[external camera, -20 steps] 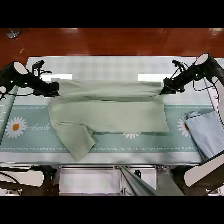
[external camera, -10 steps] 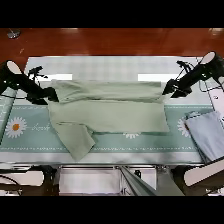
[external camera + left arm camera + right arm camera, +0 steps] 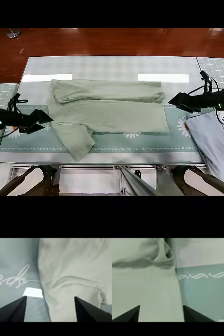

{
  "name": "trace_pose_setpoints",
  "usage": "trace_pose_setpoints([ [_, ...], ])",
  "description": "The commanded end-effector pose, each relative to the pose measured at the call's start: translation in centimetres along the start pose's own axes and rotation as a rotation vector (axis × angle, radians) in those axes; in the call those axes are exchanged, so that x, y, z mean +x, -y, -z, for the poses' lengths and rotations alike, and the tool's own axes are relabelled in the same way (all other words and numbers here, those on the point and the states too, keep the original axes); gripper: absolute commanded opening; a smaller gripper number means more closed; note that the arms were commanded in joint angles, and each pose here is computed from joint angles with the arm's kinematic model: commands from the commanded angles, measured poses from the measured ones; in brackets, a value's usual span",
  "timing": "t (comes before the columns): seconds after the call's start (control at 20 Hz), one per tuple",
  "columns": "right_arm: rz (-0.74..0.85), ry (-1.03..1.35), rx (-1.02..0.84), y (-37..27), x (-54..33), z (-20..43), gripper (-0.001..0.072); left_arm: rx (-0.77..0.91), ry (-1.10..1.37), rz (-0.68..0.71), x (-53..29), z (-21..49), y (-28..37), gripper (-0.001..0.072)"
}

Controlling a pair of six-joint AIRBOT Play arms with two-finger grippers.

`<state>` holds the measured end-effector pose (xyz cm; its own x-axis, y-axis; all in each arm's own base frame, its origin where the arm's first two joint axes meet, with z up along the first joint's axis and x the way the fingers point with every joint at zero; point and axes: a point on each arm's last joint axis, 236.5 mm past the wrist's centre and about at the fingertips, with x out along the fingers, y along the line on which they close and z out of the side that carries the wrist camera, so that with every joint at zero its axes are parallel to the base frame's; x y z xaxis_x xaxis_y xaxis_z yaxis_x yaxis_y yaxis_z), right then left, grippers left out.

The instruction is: Fold the shirts.

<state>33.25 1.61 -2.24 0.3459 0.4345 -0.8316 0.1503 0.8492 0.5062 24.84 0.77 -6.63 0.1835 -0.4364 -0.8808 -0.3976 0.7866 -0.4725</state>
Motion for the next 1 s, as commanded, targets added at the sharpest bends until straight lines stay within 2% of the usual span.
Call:
trace_pose_setpoints([
  [0.0, -0.037, 0.102, 0.019, -1.0, -0.6, 1.4, 0.0622, -0.121, 0.074, 0.125, 1.5, 1.3, 1.2, 0.0701],
  [0.2, -0.083, 0.098, 0.040, -2.0, -0.7, 1.5, 0.0622, -0.100, 0.025, 0.125, 4.0, 3.4, 2.2, 0.0700],
  [0.45, -0.053, 0.185, 0.133, 1.2, -3.9, -1.0, 0.0622, -0.025, -0.016, 0.092, 6.4, 5.5, 3.5, 0.0696],
  [0.5, -0.045, 0.176, 0.164, 2.2, -4.5, -0.7, 0.0622, -0.021, -0.015, 0.092, 6.4, 5.5, 3.5, 0.0595],
  [0.55, -0.019, 0.138, 0.195, 3.6, -4.8, 0.5, 0.0622, -0.004, -0.014, 0.093, 6.4, 5.5, 3.6, 0.0204],
  [0.6, 0.028, 0.070, 0.230, 5.0, -4.7, 2.4, 0.0622, 0.031, -0.013, 0.106, 6.4, 5.5, 3.9, 0.0038],
  [0.7, 0.097, -0.050, 0.289, 6.6, -3.4, 6.2, 0.0622, 0.048, -0.006, 0.130, 6.3, 5.4, 4.5, 0.0033],
  [0.8, 0.090, -0.158, 0.320, 6.0, -1.3, 9.8, 0.0622, 0.062, 0.003, 0.144, 6.3, 5.2, 4.8, 0.0033],
  [0.95, 0.085, -0.275, 0.228, 4.1, 0.7, 12.8, 0.0622, 0.082, 0.005, 0.151, 6.3, 5.2, 4.9, 0.0033],
])
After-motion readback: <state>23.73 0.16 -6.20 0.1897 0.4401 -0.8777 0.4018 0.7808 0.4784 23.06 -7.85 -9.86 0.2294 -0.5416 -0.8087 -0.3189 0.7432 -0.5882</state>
